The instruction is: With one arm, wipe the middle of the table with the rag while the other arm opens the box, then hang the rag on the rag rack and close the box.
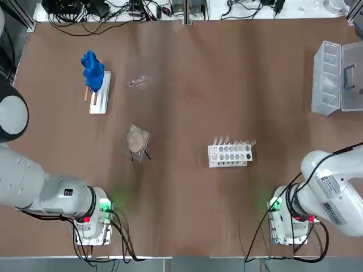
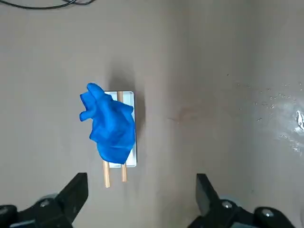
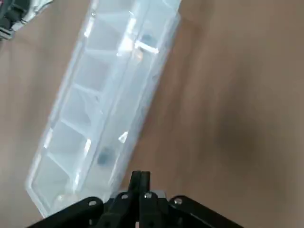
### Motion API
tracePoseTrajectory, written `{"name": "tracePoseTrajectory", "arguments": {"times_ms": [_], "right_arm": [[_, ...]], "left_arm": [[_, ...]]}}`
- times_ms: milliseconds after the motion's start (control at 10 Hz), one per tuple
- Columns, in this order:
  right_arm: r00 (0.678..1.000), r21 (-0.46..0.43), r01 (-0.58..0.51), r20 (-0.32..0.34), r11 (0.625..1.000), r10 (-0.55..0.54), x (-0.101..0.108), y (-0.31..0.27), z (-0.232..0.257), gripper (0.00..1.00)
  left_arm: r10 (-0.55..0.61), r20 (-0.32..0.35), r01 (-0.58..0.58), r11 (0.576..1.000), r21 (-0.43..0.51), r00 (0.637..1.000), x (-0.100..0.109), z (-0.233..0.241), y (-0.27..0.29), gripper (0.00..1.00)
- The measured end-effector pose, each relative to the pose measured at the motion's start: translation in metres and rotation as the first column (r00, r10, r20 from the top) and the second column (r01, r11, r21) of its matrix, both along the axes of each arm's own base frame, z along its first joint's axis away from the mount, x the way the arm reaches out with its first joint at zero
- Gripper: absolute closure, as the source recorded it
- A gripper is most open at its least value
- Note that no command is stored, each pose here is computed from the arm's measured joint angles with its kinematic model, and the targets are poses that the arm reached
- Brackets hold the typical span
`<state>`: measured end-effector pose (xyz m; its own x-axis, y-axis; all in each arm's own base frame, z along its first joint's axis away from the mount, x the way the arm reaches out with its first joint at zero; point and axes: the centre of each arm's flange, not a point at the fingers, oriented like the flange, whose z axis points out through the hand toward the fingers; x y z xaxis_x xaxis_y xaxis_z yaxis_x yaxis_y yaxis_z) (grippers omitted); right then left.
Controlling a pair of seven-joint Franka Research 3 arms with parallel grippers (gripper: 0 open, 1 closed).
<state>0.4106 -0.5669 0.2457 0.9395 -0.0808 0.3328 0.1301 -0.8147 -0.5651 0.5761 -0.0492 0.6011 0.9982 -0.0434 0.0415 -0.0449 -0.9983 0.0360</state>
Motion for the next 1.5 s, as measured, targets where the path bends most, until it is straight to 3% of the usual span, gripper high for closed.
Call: {"name": "tracePoseTrajectory", "arguments": {"times_ms": [200, 500, 800, 1500], "right_arm": [[0.999, 0.053, -0.048, 0.023, 0.997, 0.047, 0.028, 0.02, 0.02, 0.99], [0.994, 0.111, -0.11, 0.033, 0.988, 0.107, 0.094, 0.078, 0.028, 0.99], [0.993, 0.076, -0.116, 0.011, 0.99, 0.115, 0.141, 0.116, 0.036, 0.99], [0.998, -0.026, -0.067, -0.006, 0.997, 0.067, 0.145, 0.112, 0.015, 0.99]], "left_arm": [[-0.001, 0.006, 0.001, 1.0, -0.001, 1.0, 0.001, 0.0, -0.001, 0.0], [0.0, 0.01, 0.0, 1.0, -0.001, 1.0, 0.002, 0.0, 0.0, 0.0], [0.001, 0.011, -0.001, 1.0, -0.001, 1.0, 0.003, -0.002, 0.0, 0.0], [0.0, 0.011, 0.0, 1.0, -0.001, 1.0, 0.005, -0.004, -0.001, 0.0]]}}
